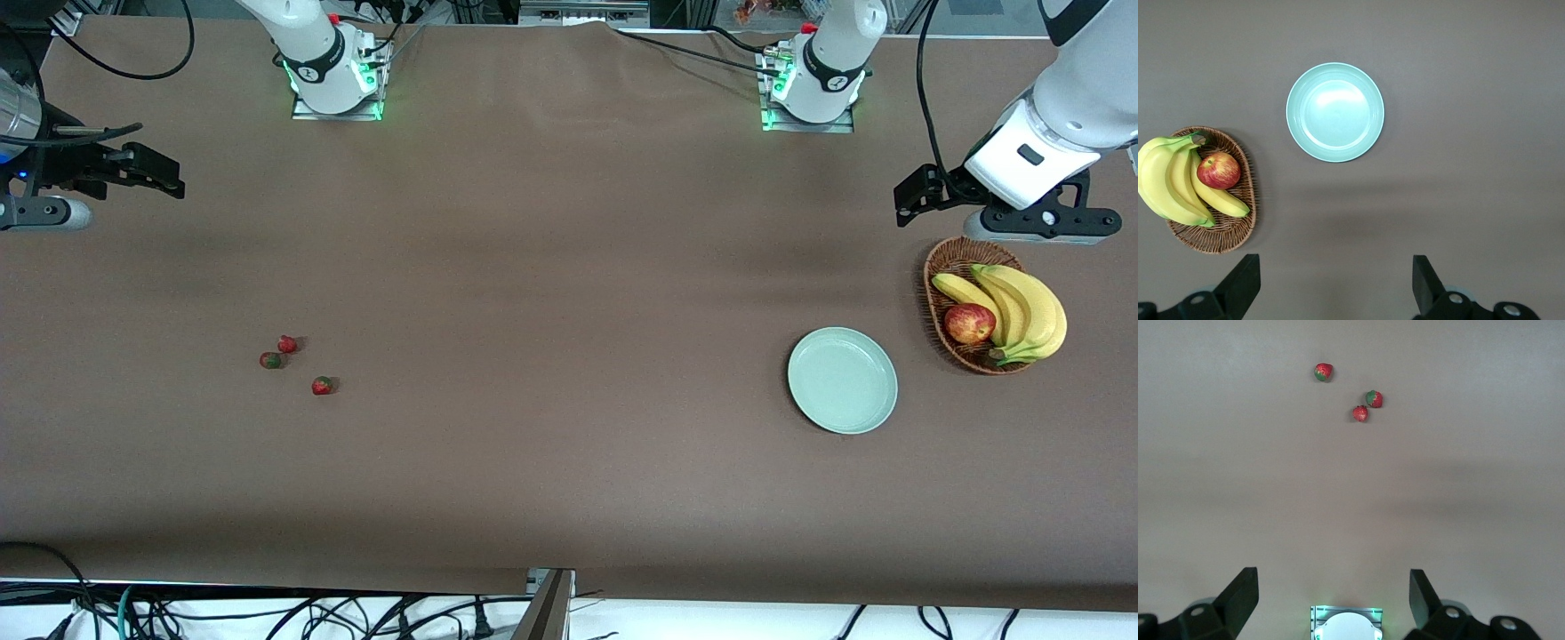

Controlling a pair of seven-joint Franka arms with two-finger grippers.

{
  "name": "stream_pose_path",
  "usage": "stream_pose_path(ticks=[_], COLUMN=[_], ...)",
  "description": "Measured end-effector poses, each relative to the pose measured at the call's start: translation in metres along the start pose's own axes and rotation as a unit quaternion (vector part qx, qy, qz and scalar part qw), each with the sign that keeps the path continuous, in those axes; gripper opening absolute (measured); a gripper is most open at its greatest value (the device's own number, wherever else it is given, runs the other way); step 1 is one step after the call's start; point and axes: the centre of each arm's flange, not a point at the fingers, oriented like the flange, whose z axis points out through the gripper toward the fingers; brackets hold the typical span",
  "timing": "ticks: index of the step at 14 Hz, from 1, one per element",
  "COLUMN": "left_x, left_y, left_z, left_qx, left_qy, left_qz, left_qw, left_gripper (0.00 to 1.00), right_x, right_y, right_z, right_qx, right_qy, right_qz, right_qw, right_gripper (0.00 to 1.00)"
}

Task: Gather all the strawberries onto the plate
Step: 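Reach the right gripper down toward the three red strawberries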

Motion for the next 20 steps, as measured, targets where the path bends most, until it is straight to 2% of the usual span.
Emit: stream_pose_path(ticks=[14, 20], left_x=[0.0, 0.0], left_y=[0.0, 0.0], left_z=[0.0, 0.0], left_qx=[0.0, 0.0], left_qy=[0.0, 0.0], left_qz=[0.0, 0.0], left_qw=[1.0, 1.0], left_gripper=[1.0, 1.0], right_x=[0.009, 0.07], right_y=[-0.001, -0.018], right_z=[0.008, 0.076], right_qx=[0.0, -0.005], right_qy=[-0.001, -0.009], right_qz=[0.0, -0.013], right_qw=[1.0, 1.0], right_gripper=[1.0, 1.0])
